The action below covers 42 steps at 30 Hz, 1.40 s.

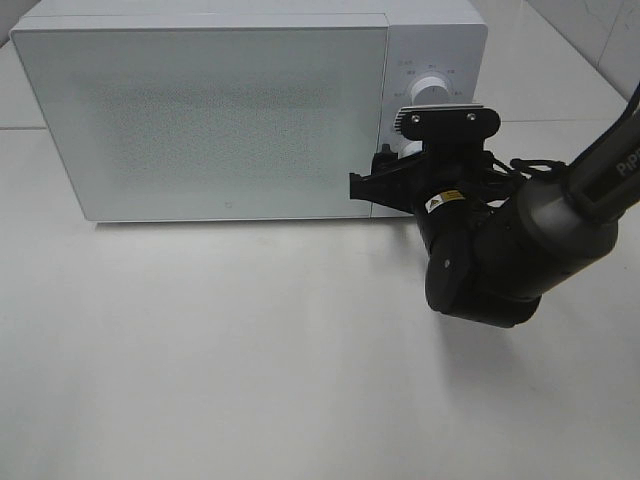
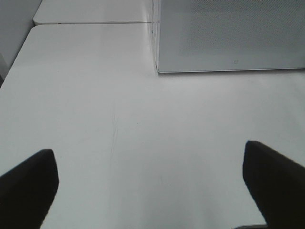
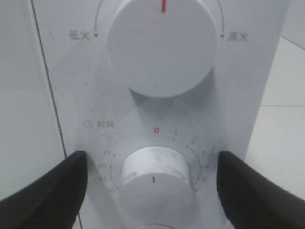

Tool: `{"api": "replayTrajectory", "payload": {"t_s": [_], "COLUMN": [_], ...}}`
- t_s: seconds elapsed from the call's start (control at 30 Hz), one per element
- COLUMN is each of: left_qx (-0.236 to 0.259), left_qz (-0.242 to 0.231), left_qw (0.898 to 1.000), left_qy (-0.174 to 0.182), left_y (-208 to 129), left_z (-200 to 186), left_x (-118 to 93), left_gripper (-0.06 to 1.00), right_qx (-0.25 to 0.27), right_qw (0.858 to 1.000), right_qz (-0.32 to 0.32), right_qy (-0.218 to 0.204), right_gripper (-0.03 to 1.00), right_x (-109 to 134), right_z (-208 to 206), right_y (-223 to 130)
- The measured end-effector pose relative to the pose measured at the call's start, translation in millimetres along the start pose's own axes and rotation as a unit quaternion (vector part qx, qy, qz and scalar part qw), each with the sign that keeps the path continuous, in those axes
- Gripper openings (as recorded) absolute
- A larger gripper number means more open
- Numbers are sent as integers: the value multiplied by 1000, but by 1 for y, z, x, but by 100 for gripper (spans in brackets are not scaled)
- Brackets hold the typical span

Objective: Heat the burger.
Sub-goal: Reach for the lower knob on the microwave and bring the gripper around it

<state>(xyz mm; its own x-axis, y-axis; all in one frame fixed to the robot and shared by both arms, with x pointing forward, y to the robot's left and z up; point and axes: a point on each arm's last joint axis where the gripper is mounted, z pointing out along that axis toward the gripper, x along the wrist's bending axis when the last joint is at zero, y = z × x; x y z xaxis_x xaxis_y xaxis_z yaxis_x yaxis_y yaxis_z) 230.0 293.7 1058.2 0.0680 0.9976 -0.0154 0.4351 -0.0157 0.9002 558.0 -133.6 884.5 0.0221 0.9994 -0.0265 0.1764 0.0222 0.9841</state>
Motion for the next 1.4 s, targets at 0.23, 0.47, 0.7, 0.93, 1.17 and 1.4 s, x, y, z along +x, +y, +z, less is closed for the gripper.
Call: {"api": "replayTrajectory", "payload": {"t_s": [0.23,0.47,0.7,0.93,1.17,1.4], "left_qx": [0,0,0,0,0,0], "left_qz": [0,0,0,0,0,0], "left_qw": [1000,1000,1000,1000,1000,1000], "left_qy": [0,0,0,0,0,0], "left_y": [0,0,0,0,0,0], "left_z": [0,0,0,0,0,0], "left_x": [0,0,0,0,0,0], "left_gripper": [99,99,99,99,99,99], "right_qx": [1,1,3,3,3,2], "right_qw": [1000,1000,1000,1000,999,998], "right_qz": [6,6,26,27,54,65], "right_qy": [0,5,-1,-1,1,2], "right_gripper": [74,64,43,43,43,43], "right_x": [0,1,-1,-1,0,0], "right_z": [0,0,1,1,1,1], "right_y": [0,0,-1,-1,-1,-1]}}
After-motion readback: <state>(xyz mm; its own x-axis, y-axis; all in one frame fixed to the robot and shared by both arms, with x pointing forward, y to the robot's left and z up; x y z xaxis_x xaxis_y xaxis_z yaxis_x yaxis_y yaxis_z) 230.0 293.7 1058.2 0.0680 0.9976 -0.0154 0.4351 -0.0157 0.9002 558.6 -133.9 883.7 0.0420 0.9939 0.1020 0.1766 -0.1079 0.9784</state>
